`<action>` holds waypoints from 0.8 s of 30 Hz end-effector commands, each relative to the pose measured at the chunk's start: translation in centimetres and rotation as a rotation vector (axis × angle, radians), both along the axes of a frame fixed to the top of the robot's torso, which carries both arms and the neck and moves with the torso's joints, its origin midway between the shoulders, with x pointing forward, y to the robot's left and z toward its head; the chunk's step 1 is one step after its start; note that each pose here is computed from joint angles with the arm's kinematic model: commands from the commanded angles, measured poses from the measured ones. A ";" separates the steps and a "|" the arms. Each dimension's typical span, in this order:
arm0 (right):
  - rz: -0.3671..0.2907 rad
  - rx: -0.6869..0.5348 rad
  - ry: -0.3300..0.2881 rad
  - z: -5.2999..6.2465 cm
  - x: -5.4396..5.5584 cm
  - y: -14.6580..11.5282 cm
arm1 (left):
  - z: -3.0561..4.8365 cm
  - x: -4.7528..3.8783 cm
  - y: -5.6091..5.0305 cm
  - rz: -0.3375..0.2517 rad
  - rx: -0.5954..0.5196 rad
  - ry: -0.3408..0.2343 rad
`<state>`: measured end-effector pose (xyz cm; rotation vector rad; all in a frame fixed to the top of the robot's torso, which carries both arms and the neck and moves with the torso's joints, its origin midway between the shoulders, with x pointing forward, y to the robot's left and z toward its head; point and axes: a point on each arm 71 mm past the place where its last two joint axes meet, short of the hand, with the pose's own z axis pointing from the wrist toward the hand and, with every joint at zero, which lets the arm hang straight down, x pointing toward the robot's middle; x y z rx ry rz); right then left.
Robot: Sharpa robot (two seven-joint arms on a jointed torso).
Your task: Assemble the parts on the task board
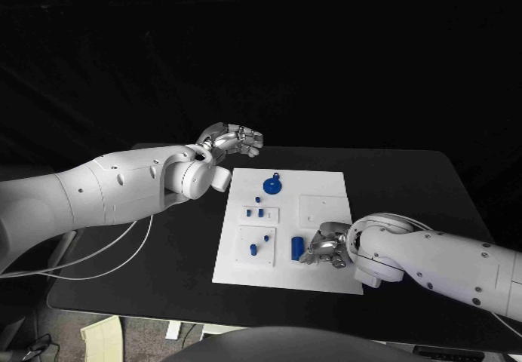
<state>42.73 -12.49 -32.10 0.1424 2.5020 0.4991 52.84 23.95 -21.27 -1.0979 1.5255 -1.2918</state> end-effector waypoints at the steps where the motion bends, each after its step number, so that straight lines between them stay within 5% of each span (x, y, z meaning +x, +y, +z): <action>1: 0.021 -0.023 -0.018 -0.1 0.0 0.1 | 0.14 0.00 -0.2 -0.013 -0.011 -0.004; 24: 0.018 -0.034 -0.028 -0.4 0.1 0.0 | 0.13 0.00 -0.2 -0.012 -0.011 -0.003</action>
